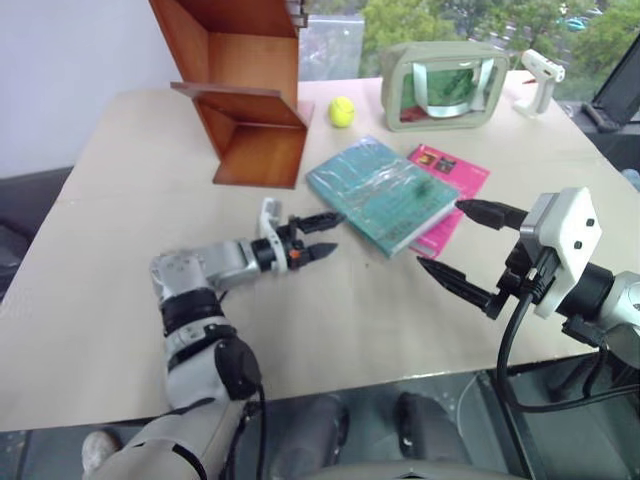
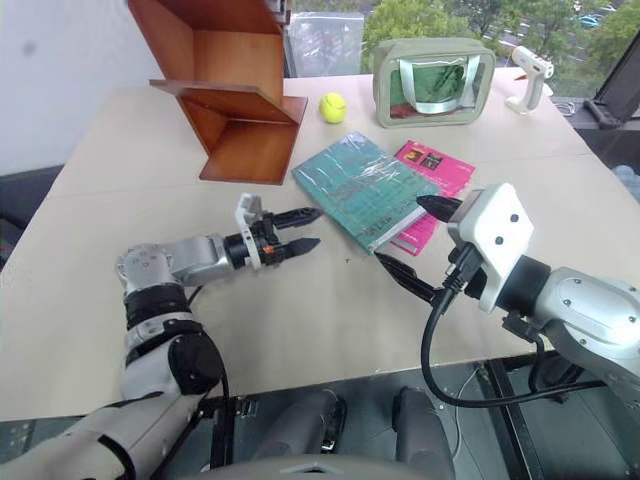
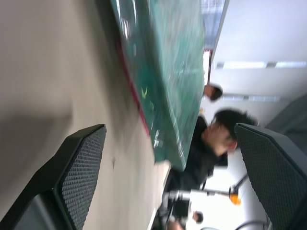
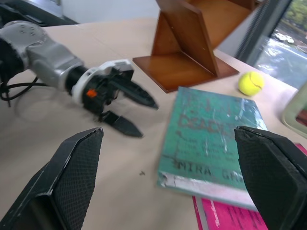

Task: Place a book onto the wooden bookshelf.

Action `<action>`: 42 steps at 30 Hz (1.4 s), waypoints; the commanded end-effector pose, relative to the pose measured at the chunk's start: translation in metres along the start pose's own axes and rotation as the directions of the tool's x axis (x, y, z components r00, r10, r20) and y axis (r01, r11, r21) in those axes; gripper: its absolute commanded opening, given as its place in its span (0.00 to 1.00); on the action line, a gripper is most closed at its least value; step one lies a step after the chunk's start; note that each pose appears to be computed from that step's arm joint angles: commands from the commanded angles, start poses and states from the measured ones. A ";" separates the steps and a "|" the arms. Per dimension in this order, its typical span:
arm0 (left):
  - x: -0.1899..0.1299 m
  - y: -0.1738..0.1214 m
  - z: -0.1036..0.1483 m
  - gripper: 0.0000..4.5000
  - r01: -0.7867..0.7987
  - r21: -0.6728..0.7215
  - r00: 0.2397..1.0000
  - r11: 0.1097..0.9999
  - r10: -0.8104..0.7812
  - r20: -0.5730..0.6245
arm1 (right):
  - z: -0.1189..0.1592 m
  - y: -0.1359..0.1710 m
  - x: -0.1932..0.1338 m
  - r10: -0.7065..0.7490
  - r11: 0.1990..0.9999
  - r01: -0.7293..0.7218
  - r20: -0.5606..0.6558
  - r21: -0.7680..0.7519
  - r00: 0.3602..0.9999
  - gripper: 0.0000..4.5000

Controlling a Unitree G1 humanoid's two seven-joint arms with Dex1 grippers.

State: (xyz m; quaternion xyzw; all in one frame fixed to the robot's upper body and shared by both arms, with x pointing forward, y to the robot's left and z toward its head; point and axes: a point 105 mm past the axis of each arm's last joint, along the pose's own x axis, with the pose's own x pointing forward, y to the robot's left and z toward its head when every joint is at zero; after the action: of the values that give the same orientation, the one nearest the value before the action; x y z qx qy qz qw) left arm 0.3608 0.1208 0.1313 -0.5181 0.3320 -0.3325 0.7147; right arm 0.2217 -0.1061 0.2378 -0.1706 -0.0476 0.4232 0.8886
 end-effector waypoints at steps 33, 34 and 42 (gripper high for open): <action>0.082 0.015 0.013 0.77 0.040 -0.128 0.984 0.991 -0.017 0.176 | 0.010 0.001 -0.005 -0.001 0.998 0.000 -0.005 -0.059 1.000 1.00; 0.081 0.014 0.013 0.65 0.052 -0.135 0.984 0.990 -0.027 0.177 | 0.010 0.000 -0.005 -0.002 0.998 0.002 -0.006 -0.059 1.000 1.00; 0.061 -0.011 0.023 0.08 0.193 -0.163 0.971 0.968 -0.164 0.171 | 0.008 -0.001 -0.005 -0.010 0.998 0.009 -0.006 -0.056 1.000 1.00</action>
State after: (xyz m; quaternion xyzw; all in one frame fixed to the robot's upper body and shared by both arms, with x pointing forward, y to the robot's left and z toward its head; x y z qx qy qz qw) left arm 0.4180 0.0806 0.1335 -0.6220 0.2532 -0.3035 0.6759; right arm 0.2196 -0.1085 0.2388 -0.1847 -0.0388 0.4216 0.8869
